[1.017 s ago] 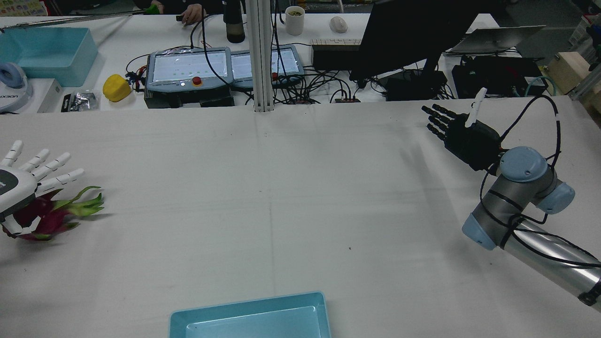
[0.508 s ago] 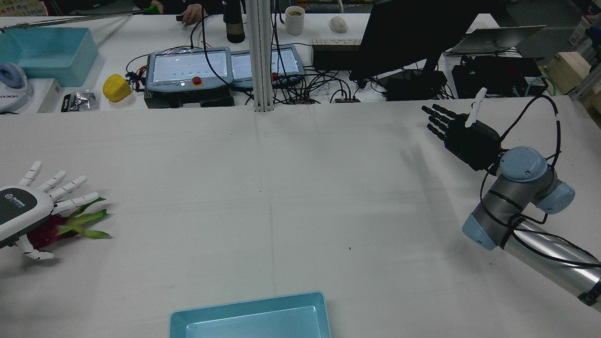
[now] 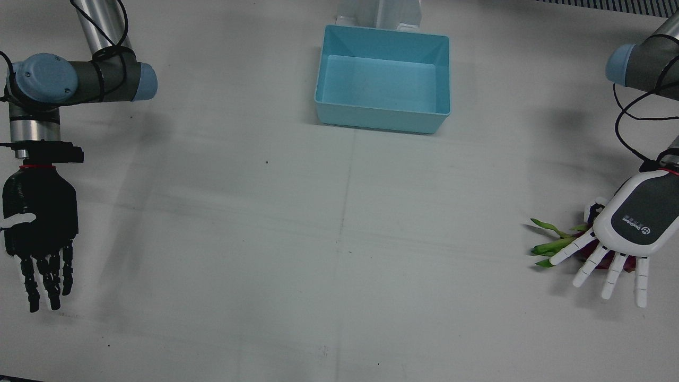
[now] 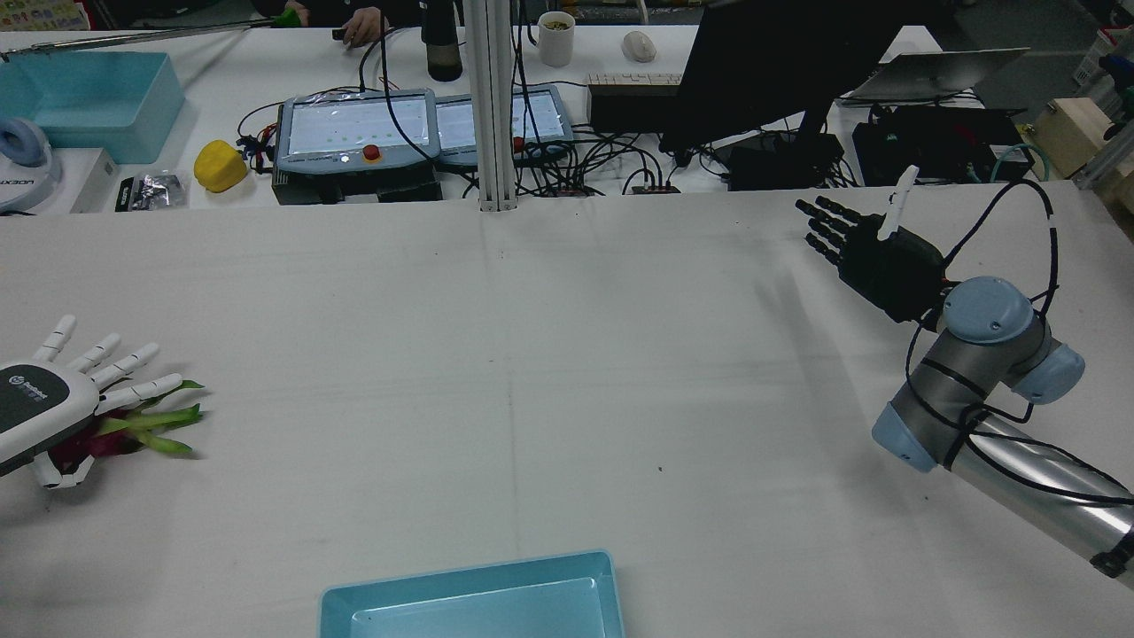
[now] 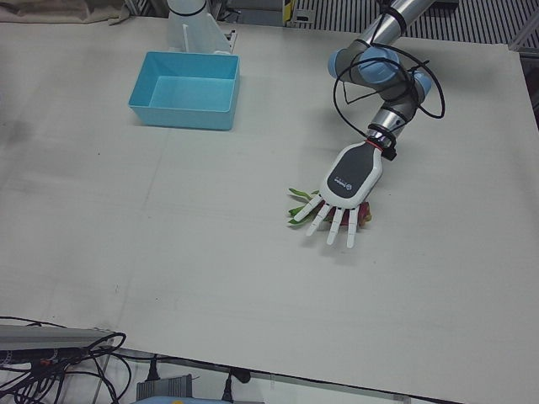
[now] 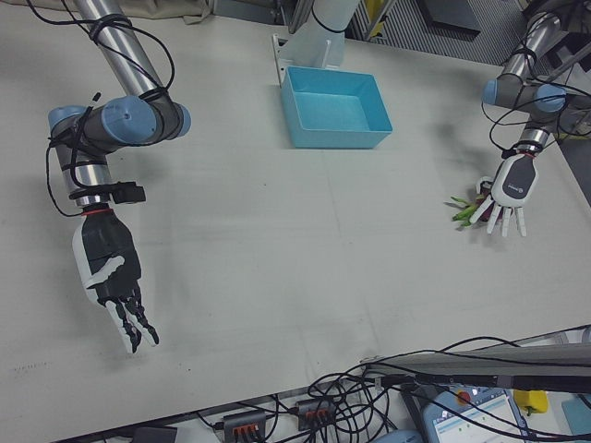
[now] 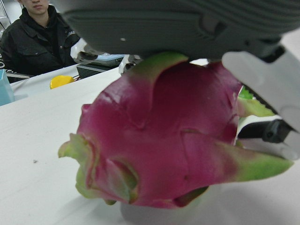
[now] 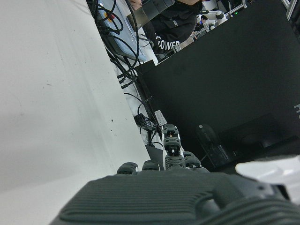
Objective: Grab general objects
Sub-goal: 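Close the left hand fingers around the dragon fruit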
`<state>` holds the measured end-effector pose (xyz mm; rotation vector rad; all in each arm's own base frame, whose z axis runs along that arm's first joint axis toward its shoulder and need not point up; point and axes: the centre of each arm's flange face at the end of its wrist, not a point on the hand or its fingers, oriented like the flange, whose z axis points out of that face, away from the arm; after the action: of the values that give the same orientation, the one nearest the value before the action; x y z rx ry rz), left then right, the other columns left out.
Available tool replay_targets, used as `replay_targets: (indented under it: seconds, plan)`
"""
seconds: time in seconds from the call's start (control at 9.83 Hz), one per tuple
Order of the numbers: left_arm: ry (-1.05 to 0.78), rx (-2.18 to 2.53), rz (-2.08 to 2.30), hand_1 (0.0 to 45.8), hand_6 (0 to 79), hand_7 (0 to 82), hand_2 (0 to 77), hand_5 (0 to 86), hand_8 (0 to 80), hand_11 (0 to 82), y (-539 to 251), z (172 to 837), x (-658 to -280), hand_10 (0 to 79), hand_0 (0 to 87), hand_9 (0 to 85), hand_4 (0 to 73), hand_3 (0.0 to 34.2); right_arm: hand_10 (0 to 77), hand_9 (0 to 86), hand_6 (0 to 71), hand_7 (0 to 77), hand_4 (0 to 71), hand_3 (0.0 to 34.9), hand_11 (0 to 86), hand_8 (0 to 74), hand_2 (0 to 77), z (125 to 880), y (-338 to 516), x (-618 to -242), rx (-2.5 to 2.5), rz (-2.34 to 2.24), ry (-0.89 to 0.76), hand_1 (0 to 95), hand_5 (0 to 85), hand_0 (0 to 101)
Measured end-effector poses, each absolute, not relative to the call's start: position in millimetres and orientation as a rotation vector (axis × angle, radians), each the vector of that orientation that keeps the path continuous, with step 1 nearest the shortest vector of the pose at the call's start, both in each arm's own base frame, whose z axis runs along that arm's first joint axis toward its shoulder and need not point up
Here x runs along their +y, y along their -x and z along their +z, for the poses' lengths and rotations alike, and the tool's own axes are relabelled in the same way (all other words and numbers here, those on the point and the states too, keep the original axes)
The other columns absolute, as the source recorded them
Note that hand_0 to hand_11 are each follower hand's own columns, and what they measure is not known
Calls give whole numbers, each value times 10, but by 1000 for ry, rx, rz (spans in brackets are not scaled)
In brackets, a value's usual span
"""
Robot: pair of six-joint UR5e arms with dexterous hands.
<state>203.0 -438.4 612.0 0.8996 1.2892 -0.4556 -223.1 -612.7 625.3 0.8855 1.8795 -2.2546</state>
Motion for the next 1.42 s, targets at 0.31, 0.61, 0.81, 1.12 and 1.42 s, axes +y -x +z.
replay_targets:
  seconds: [0.31,0.61,0.81,1.12,1.42]
  plan:
    - [-895,1269,-451,0,0,27,605,22,104,5,-2066,6167,-4421,11,359,11,0,301,0,11,0,0,0,0,5,0,16,6254,2231,-6127,1879,-2255,-885,65,0,6]
    - [-895,1265,-452,0,5,136,605,22,104,5,-2092,6155,-4452,44,483,5,0,301,0,11,0,0,0,0,5,0,16,6254,2231,-6127,1879,-2255,-886,65,0,7]
    - [-897,1265,-453,0,5,349,605,240,104,11,-2091,6150,-4458,289,664,5,0,300,0,11,0,0,0,0,5,0,16,6254,2231,-6127,1879,-2255,-885,65,5,6]
    - [-903,1273,-453,0,175,518,578,349,109,218,-2093,6117,-4466,284,796,104,0,302,0,11,0,0,0,0,5,0,16,6254,2231,-6127,1879,-2255,-886,65,0,8]
    - [-920,1295,-453,0,393,687,551,513,87,491,-2087,5994,-4479,224,795,698,262,312,0,11,0,0,0,0,11,0,16,6254,2231,-6127,1880,-2255,-886,65,5,6]
